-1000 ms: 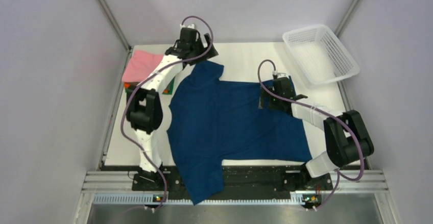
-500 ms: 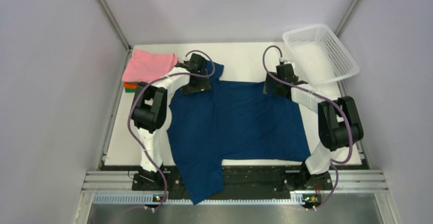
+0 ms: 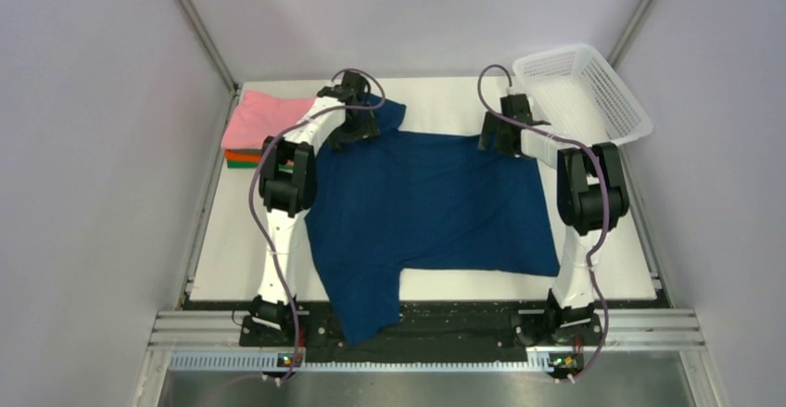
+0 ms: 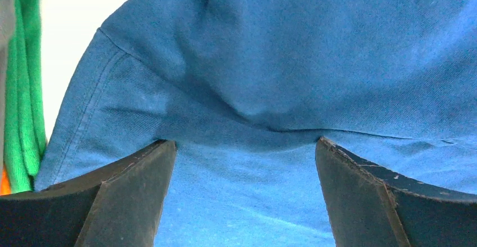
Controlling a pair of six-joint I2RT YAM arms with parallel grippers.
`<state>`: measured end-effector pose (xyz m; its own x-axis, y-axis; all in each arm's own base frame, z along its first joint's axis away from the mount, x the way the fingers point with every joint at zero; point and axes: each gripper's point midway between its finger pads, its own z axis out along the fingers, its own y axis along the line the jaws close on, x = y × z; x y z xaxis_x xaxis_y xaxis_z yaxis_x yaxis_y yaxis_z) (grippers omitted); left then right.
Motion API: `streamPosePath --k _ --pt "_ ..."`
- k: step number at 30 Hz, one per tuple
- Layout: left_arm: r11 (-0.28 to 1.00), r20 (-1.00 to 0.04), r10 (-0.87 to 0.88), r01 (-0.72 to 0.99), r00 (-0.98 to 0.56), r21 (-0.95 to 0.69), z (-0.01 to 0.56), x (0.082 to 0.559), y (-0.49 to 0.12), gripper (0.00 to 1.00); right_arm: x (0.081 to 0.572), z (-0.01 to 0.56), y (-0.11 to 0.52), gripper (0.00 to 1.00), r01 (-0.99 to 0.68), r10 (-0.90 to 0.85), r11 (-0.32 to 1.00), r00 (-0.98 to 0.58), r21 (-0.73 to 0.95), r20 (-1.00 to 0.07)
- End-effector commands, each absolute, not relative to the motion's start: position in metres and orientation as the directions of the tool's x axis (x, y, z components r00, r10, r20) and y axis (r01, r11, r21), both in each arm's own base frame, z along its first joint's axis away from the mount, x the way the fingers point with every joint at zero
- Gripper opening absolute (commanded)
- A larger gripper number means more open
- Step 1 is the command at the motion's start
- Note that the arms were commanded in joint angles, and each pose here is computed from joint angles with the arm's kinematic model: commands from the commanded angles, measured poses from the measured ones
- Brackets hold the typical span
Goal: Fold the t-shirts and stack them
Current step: Grab the side of the flattened tshirt closest away from the robot with both arms
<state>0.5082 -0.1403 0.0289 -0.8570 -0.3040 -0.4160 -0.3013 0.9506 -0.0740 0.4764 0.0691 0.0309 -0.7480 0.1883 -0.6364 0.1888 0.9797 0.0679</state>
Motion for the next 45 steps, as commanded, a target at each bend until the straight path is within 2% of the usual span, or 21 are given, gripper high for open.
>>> streamPosePath --k 1,11,15,19,23,26,32,35,39,41,45 --pt "0.934 -0.361 -0.358 -0.333 -0.861 -0.131 -0.006 0.523 -0.127 0.99 0.494 0.019 0.066 0.99 0.193 0.203 0.978 -0.768 0.082 -0.607" --pt "0.942 -0.481 -0.327 -0.239 -0.813 -0.236 0.033 0.58 -0.13 0.99 0.536 0.039 0.07 0.99 0.171 0.202 0.979 -0.739 0.11 -0.643" --pt "0.939 -0.558 -0.324 -0.187 -0.764 -0.289 0.092 0.591 -0.136 0.99 0.536 0.084 0.081 0.99 0.135 0.209 0.978 -0.695 0.16 -0.688" --pt "0.948 -0.616 -0.295 -0.143 -0.73 -0.285 0.158 0.569 -0.14 0.99 0.512 0.138 0.088 0.99 0.099 0.19 0.981 -0.642 0.165 -0.743" --pt "0.955 -0.629 -0.267 -0.115 -0.73 -0.273 0.196 0.507 -0.152 0.99 0.465 0.158 0.098 0.99 0.073 0.193 0.979 -0.633 0.19 -0.75" --pt "0.954 -0.618 -0.272 -0.121 -0.737 -0.276 0.208 0.44 -0.158 0.99 0.421 0.139 0.094 0.99 0.102 0.217 0.974 -0.669 0.202 -0.711" --pt "0.964 -0.538 -0.24 -0.132 -0.808 -0.231 0.158 0.295 -0.174 0.99 0.362 0.126 0.078 0.99 0.151 0.259 0.965 -0.675 0.214 -0.691" --pt "0.967 -0.459 -0.236 -0.162 -0.857 -0.195 0.128 0.231 -0.166 0.99 0.351 0.125 0.076 0.99 0.152 0.264 0.963 -0.677 0.221 -0.687" --pt "0.98 -0.307 -0.194 -0.172 -0.932 -0.1 0.089 0.146 -0.152 0.93 0.344 0.122 0.074 0.99 0.152 0.257 0.966 -0.686 0.211 -0.68" --pt "0.984 -0.234 -0.155 -0.129 -0.96 -0.122 0.074 0.11 -0.161 0.89 0.341 0.118 0.072 0.99 0.16 0.254 0.967 -0.691 0.199 -0.677" --pt "0.972 -0.16 -0.105 -0.067 -0.981 -0.225 0.065 0.059 -0.187 0.85 0.339 0.112 0.07 0.99 0.157 0.239 0.971 -0.702 0.182 -0.671"
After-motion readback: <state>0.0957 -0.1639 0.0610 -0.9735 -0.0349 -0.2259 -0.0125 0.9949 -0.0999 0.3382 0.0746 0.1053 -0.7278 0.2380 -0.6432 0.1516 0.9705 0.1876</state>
